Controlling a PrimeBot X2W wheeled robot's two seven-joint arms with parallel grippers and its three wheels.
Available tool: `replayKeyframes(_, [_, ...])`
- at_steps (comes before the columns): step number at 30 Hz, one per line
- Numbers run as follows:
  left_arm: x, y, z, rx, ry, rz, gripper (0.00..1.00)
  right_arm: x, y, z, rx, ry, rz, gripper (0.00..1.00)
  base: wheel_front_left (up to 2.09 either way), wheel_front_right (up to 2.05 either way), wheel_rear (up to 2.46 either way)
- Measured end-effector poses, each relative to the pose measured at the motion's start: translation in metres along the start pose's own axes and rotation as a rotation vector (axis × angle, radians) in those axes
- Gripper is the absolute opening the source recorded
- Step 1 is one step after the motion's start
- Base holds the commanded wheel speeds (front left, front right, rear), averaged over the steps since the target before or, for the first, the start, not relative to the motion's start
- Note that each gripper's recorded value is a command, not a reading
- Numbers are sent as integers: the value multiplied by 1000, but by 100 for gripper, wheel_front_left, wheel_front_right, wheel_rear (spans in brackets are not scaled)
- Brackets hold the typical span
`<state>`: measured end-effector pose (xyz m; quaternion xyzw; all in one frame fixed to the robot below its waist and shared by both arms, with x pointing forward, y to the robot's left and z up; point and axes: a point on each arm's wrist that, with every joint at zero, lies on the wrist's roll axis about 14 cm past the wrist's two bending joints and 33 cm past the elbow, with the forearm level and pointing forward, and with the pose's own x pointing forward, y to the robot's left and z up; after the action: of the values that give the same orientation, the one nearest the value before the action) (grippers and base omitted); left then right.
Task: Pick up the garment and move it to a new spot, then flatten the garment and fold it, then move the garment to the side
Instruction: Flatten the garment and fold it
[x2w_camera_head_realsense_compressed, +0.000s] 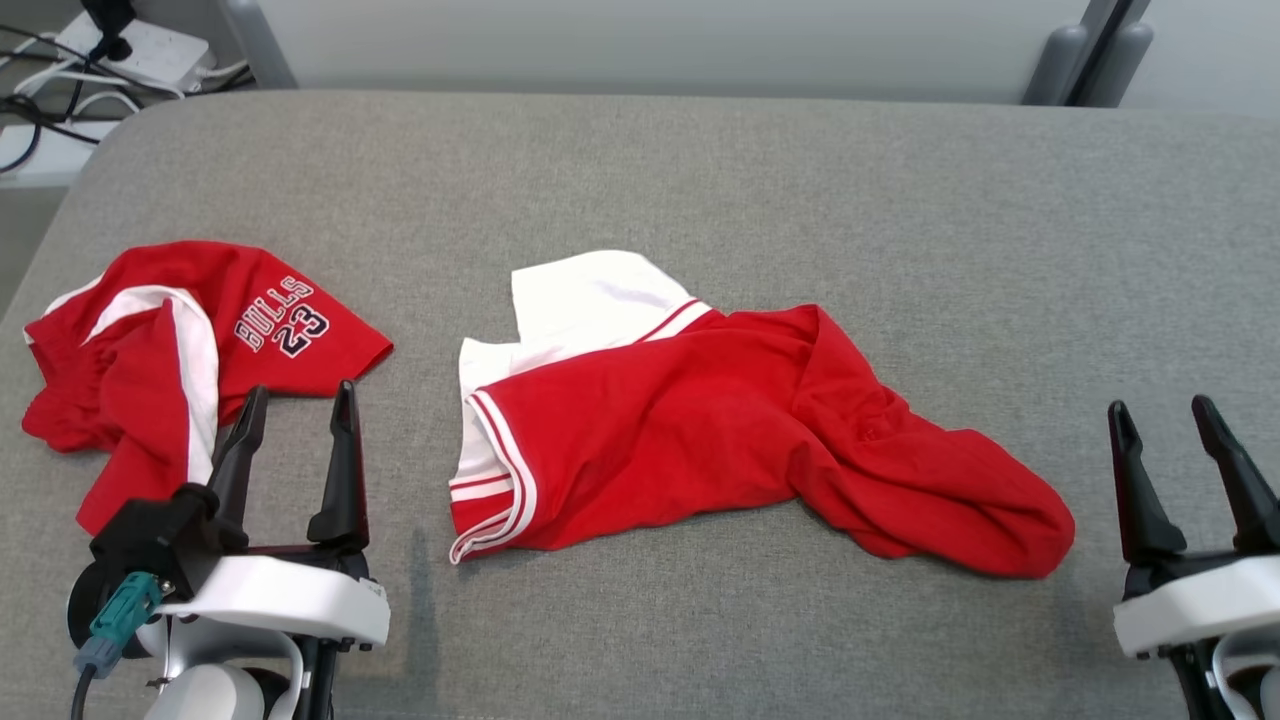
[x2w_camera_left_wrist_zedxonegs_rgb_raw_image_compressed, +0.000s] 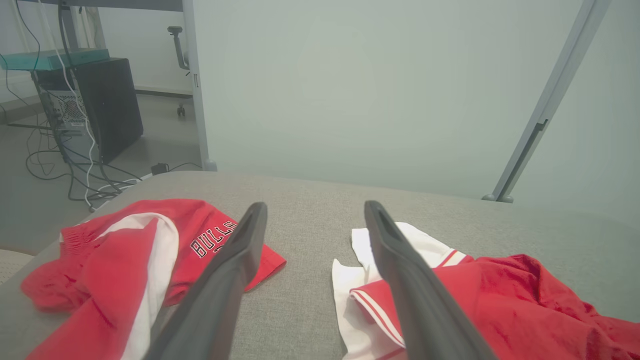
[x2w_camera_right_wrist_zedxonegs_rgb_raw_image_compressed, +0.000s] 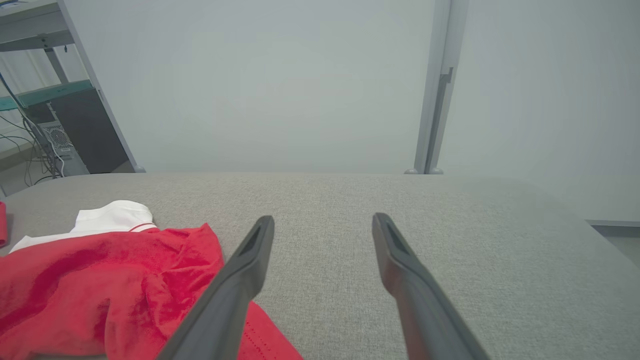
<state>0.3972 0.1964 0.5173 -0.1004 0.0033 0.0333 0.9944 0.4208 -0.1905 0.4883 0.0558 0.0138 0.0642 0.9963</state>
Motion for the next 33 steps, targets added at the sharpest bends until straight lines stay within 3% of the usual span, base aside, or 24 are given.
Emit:
replayKeyframes(6, [-12, 3, 2, 11, 6, 8, 100, -26, 5, -5, 36, 9, -23, 100, 0, 0, 0])
replayKeyframes(14, [-28, 1, 0, 25, 27, 4, 100, -52, 29, -18, 60, 60, 23, 100, 0, 0, 0])
replayKeyframes(33, [-38, 3, -1, 46, 54, 3, 100, -60, 36, -20, 87, 74, 31, 100, 0, 0, 0])
